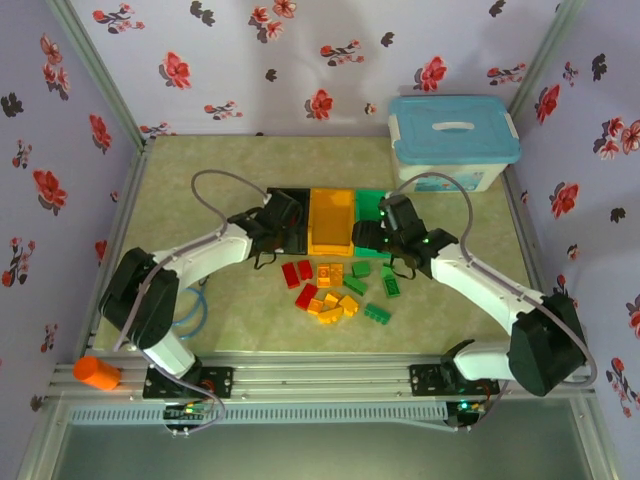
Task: Sort the legos into containers by color
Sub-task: Place the lego in the container, then pick up the lego from the center of the table.
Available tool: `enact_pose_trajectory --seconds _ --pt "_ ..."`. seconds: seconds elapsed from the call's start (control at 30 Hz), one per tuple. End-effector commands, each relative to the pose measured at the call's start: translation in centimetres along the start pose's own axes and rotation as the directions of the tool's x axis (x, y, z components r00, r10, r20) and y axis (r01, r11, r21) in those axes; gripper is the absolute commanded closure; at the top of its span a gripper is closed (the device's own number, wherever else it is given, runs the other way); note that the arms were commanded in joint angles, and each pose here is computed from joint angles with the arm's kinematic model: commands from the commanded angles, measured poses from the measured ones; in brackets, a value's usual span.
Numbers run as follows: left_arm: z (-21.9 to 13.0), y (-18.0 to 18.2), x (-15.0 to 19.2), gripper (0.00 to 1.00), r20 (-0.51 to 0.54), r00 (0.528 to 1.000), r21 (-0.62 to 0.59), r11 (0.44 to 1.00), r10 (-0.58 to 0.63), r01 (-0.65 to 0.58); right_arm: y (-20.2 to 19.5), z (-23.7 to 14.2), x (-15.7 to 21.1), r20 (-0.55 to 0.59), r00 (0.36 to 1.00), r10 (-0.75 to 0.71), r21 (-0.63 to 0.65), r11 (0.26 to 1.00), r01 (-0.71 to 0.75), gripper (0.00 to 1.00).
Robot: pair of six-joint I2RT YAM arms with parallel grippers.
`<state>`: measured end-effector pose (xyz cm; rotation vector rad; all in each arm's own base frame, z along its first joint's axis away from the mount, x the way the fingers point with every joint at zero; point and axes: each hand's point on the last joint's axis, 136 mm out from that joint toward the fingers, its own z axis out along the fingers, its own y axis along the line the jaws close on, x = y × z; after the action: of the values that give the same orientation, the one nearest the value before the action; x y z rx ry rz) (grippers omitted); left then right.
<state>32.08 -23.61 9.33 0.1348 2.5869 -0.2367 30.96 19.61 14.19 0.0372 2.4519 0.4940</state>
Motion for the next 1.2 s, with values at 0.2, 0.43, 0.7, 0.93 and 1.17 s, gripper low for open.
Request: enact_pose_trajectory --seconds 0.2,0.43,0.7,0.93,1.17 --pt "-3.1 -0.7 3.1 0.28 0.136 0.989 0.12 0.992 -0.061 0.044 3.6 1.3 3.4 -0.105 0.99 -0.093 -0.049 0.995 0.088 0.27" --pt "-3.2 2.6 6.6 0.29 0.099 0.986 0.051 0.991 -0.131 0.126 5.9 3.4 7.1 -0.204 0.968 -0.144 -0.064 0.989 0.134 0.32" --pt "-3.6 4.0 7.2 0.29 0.106 0.984 0.014 0.99 -0.141 0.141 7.7 5.5 9.7 -0.304 0.932 -0.199 -0.022 0.979 0.202 0.39" --pt "-3.5 4.5 7.8 0.29 0.104 0.984 0.004 0.99 -0.143 0.143 7.6 6.5 11.8 -0.353 0.909 -0.222 0.042 0.967 0.252 0.4" --pt "-3.2 4.7 8.0 0.3 0.108 0.984 -0.008 0.99 -0.139 0.14 7.6 6.6 12.4 -0.367 0.898 -0.242 0.07 0.956 0.286 0.51"
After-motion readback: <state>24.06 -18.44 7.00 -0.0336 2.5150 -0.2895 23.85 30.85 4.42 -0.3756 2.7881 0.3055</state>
